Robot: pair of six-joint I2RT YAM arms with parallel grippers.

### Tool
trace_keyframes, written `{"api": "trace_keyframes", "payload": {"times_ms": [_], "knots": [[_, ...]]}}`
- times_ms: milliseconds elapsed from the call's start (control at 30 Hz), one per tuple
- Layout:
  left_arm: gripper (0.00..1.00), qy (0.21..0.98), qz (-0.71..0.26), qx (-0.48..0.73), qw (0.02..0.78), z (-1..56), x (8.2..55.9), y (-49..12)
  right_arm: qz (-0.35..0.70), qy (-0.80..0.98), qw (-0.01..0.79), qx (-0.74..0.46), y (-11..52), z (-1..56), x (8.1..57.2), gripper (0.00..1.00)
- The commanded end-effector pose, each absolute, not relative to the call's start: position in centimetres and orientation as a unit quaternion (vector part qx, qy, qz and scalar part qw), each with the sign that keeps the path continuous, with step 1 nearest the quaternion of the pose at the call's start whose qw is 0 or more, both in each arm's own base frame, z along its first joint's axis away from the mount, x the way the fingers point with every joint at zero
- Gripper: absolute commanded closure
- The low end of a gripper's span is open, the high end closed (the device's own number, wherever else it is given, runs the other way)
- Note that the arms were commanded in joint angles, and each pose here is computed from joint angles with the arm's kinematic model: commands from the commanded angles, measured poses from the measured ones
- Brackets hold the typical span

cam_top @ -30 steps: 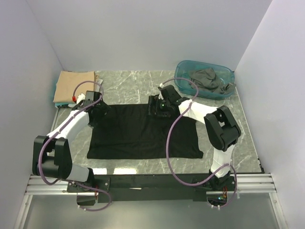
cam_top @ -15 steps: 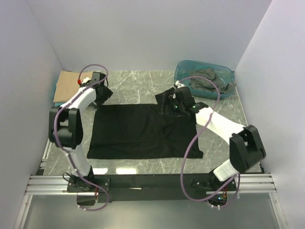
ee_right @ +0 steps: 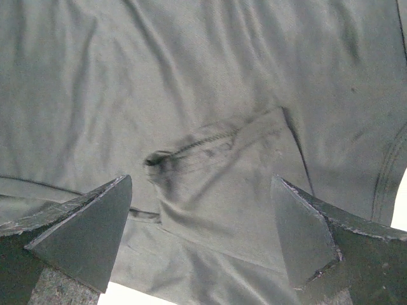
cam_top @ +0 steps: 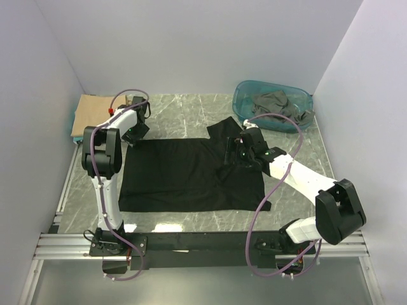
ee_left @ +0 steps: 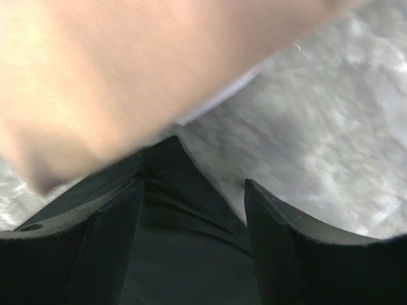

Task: Fold and stack the t-shirts
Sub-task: Fold the tshirt

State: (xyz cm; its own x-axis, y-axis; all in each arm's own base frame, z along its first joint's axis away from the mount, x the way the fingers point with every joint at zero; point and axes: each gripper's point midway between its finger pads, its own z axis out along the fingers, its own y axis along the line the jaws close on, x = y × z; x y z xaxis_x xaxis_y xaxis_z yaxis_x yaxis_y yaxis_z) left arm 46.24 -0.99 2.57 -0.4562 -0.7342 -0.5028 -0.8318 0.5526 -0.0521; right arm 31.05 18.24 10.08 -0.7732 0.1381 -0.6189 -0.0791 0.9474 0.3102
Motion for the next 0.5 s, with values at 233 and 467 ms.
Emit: {"api": "trace_keyframes", "payload": {"times_ms": [233,467], "knots": [[0.35,0.823,0.164,-0.498,0.216,1.4,44.5,0.6,0.162,0.925,0.343,0.015,17.7,10.0,31.1,0.05],[0.44,0.833,0.135,-0.496,0.203,1.0,43.8,-0.4,0.162,0.924,0.345,0.017,17.7,10.0,31.2,0.05]]}}
